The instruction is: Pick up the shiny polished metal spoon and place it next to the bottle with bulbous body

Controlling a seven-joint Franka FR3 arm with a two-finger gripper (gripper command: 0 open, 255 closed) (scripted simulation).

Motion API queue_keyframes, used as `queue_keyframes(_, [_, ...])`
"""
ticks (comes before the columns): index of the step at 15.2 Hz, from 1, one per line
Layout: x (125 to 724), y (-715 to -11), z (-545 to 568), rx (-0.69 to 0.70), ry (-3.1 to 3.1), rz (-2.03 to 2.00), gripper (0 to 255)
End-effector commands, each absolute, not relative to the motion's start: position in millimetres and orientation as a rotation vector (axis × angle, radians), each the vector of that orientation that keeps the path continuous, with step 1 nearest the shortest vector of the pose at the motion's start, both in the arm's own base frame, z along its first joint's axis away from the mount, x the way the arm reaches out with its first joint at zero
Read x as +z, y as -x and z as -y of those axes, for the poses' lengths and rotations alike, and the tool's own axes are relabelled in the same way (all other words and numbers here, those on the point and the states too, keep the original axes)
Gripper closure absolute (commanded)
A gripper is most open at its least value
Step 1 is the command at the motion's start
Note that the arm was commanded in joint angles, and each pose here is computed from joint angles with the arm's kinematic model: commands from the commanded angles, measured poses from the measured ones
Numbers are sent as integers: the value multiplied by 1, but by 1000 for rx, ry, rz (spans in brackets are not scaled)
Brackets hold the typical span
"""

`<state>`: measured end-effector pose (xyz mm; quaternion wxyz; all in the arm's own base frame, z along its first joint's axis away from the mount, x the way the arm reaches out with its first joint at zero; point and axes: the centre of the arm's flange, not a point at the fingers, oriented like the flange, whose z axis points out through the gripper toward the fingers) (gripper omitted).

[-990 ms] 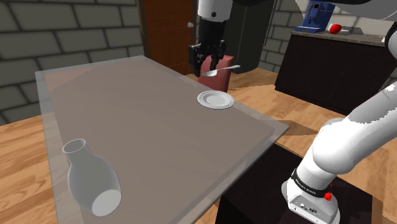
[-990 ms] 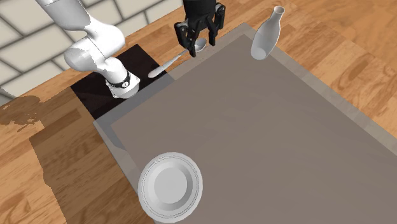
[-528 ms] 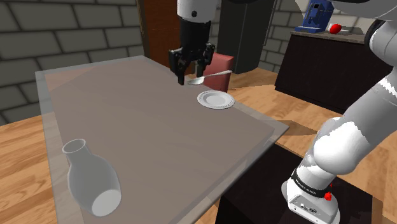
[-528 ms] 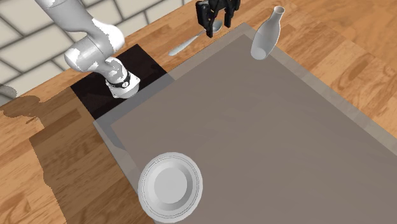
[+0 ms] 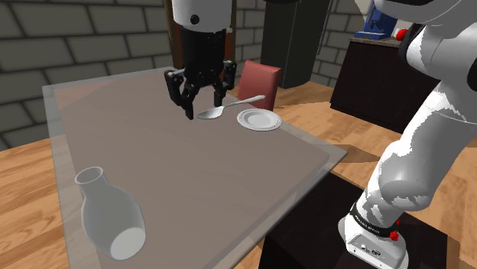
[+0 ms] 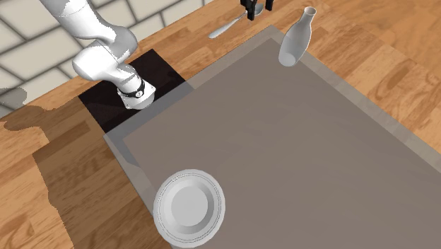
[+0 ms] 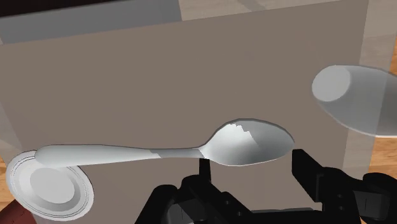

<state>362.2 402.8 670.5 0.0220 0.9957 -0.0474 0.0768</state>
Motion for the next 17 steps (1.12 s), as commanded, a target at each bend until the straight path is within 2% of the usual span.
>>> queue_keyframes(1, [663,-360,-407,238,-3085,149,255])
queue_keyframes(17, [579,-360,-407,238,-3085,149,255])
